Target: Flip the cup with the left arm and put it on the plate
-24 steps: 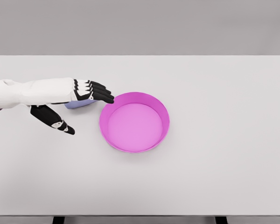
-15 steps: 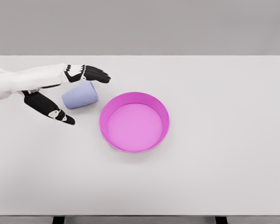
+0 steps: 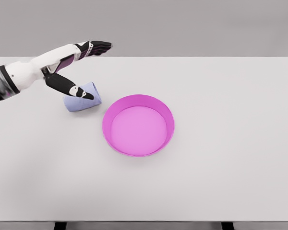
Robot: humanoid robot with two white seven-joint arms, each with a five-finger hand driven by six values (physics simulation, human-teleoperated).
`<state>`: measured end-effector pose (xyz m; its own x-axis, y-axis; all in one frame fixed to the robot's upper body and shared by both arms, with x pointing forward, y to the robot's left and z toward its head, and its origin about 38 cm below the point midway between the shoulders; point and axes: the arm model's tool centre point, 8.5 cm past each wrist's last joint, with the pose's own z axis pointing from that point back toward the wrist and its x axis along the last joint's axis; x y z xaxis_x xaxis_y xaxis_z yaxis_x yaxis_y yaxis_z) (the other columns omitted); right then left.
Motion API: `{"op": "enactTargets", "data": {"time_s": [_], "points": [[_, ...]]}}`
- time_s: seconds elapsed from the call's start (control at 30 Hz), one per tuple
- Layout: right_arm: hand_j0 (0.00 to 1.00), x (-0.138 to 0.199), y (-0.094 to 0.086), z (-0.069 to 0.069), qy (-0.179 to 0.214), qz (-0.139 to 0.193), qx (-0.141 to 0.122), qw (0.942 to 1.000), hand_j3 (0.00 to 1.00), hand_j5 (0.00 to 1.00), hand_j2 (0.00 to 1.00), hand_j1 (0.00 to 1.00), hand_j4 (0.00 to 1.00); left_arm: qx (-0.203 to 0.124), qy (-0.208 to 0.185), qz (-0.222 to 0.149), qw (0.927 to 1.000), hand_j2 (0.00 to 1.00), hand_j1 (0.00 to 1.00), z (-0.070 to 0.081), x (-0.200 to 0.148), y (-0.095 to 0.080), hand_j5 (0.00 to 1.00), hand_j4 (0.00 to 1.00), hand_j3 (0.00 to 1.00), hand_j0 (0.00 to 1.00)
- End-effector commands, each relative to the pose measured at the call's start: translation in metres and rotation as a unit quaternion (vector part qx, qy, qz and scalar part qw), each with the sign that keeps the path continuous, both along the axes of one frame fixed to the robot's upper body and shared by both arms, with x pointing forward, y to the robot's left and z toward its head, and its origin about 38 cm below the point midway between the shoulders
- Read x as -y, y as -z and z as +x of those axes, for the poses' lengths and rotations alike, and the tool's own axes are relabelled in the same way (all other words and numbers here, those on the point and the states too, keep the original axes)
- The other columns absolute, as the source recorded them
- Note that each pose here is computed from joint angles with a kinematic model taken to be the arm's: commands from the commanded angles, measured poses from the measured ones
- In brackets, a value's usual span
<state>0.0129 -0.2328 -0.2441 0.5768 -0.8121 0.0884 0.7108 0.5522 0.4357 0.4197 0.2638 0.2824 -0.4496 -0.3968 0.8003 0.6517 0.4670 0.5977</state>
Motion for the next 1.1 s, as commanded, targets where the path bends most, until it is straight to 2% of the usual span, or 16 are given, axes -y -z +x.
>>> {"op": "enactTargets", "data": {"time_s": [0.0,0.07,0.13,0.23,0.33,0.4,0.53,0.63,0.7,1.0,1.07], "points": [[1.0,0.0,0.0,-0.001,0.0,0.0,0.0,1.0,1.0,1.0,1.0,1.0,1.0,-0.043,-0.071,0.025,0.9962,1.0,1.0,0.007,-0.016,0.011,1.0,1.0,1.0,1.0],[1.0,0.0,0.0,0.0,0.0,0.0,0.0,1.0,1.0,1.0,1.0,1.0,1.0,-0.084,-0.115,0.056,0.9883,1.0,1.0,0.008,-0.022,0.025,1.0,1.0,1.0,1.0],[1.0,0.0,0.0,0.0,0.0,0.0,0.0,1.0,1.0,1.0,1.0,1.0,1.0,-0.066,-0.116,0.092,0.9868,1.0,1.0,0.007,-0.019,0.024,1.0,1.0,1.0,1.0],[1.0,0.0,0.0,0.0,0.0,0.0,0.0,1.0,1.0,1.0,1.0,1.0,1.0,-0.079,-0.126,0.102,0.9836,1.0,1.0,0.007,-0.016,0.027,1.0,1.0,1.0,1.0],[1.0,0.0,0.0,0.0,0.0,0.0,0.0,1.0,1.0,1.0,1.0,1.0,1.0,-0.079,-0.127,0.106,0.983,1.0,1.0,0.011,0.001,0.035,1.0,1.0,1.0,1.0],[1.0,0.0,0.0,0.0,0.0,0.0,0.0,1.0,1.0,1.0,1.0,1.0,1.0,-0.098,-0.127,0.115,0.9804,1.0,1.0,0.011,0.012,0.046,1.0,1.0,1.0,1.0],[1.0,0.0,0.0,0.0,0.0,0.0,0.0,1.0,1.0,1.0,1.0,1.0,1.0,-0.112,-0.149,0.138,0.9727,1.0,1.0,0.013,0.012,0.054,1.0,1.0,1.0,1.0],[1.0,0.0,0.0,0.0,0.0,0.0,0.0,1.0,1.0,1.0,1.0,1.0,1.0,-0.104,-0.152,0.144,0.9723,1.0,1.0,0.015,0.012,0.052,1.0,1.0,1.0,1.0],[1.0,0.0,0.0,0.0,0.0,0.0,0.0,1.0,1.0,1.0,1.0,1.0,1.0,-0.099,-0.163,0.158,0.9689,1.0,1.0,0.016,0.01,0.053,1.0,1.0,1.0,1.0],[1.0,0.0,0.0,0.0,0.0,0.0,0.0,1.0,1.0,1.0,1.0,1.0,1.0,-0.101,-0.164,0.159,0.9682,1.0,1.0,0.017,0.009,0.054,1.0,1.0,1.0,1.0],[1.0,0.0,0.0,0.0,0.0,0.0,0.0,1.0,1.0,1.0,1.0,1.0,1.0,-0.102,-0.172,0.16,0.9667,1.0,1.0,0.022,0.005,0.053,1.0,1.0,1.0,1.0]]}}
